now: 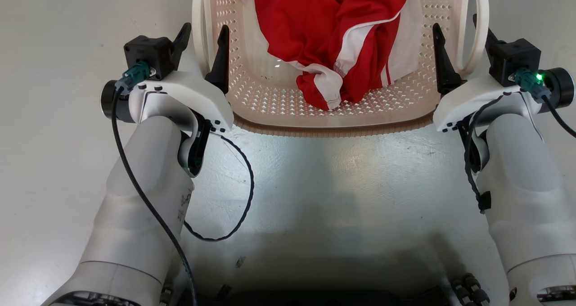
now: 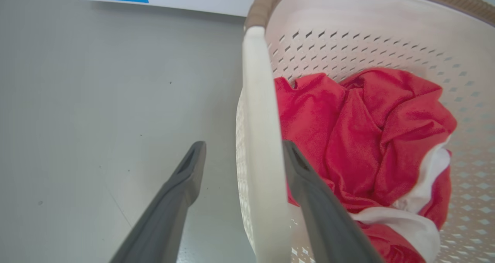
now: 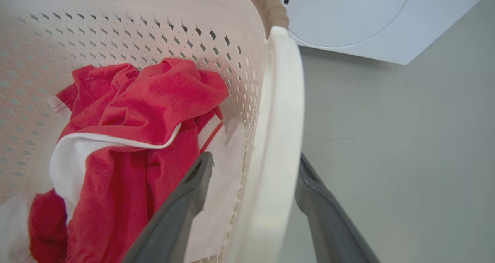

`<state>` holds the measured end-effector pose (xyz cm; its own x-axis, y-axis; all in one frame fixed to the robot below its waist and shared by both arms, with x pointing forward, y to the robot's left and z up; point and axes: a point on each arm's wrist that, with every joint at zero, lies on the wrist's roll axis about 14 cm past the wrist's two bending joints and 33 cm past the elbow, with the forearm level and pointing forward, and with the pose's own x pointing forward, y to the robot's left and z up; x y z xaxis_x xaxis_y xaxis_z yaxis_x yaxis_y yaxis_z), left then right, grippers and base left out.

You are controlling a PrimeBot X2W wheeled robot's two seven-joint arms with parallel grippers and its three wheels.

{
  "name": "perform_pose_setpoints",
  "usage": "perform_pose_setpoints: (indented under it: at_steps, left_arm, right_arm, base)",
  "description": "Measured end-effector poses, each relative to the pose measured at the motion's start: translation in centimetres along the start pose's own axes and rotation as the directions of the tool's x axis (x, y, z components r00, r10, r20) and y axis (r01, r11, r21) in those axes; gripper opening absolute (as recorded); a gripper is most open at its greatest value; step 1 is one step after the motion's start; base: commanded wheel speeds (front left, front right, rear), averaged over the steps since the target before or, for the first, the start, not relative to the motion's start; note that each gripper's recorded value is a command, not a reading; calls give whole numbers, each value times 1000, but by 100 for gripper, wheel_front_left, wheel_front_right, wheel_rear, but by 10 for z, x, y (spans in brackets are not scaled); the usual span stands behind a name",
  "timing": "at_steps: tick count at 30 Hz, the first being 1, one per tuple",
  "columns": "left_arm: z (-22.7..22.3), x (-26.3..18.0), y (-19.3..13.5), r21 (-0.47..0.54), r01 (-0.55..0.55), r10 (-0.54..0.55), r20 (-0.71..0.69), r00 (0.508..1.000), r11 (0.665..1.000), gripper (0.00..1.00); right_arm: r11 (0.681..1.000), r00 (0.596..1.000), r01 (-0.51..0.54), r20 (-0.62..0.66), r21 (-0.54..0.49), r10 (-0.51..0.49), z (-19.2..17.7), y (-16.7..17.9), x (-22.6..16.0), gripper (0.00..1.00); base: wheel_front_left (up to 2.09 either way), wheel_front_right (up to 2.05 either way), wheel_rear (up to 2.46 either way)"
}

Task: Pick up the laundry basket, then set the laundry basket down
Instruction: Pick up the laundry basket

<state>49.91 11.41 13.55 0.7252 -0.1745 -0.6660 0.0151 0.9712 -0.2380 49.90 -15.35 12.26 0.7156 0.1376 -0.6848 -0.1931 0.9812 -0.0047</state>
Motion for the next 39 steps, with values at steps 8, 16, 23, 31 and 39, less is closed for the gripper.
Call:
perform_pose_setpoints:
  at_steps: [8, 16, 23, 31, 39]
  left_arm:
    - [-4, 3, 1, 1, -1, 1, -9, 1000, 1000, 100]
    - [-10, 5, -1, 25, 7, -6, -28, 1000, 1000, 100]
    - [-13, 4, -1, 39, 9, -7, -44, 999, 999, 0]
    - [-15, -9, -9, 87, 14, -7, -85, 996, 996, 0]
    - [-12, -47, -15, 129, 15, 1, -123, 992, 991, 0]
  right_arm:
    - [1000, 1000, -13, 18, 1, 13, 5, 3, 7, 100]
    - [1000, 1000, -17, 18, 6, 17, 5, 3, 7, 100]
    - [999, 999, -26, 22, 34, 26, 8, 7, 7, 0]
    - [998, 998, -57, -34, 36, 58, 3, 20, -9, 0]
    - [995, 993, -87, -80, 37, 90, 10, 31, -47, 0]
  base:
    - [0, 0, 0]
    - [0, 0, 0]
    - [0, 0, 0]
    - [0, 0, 0]
    - [0, 0, 0]
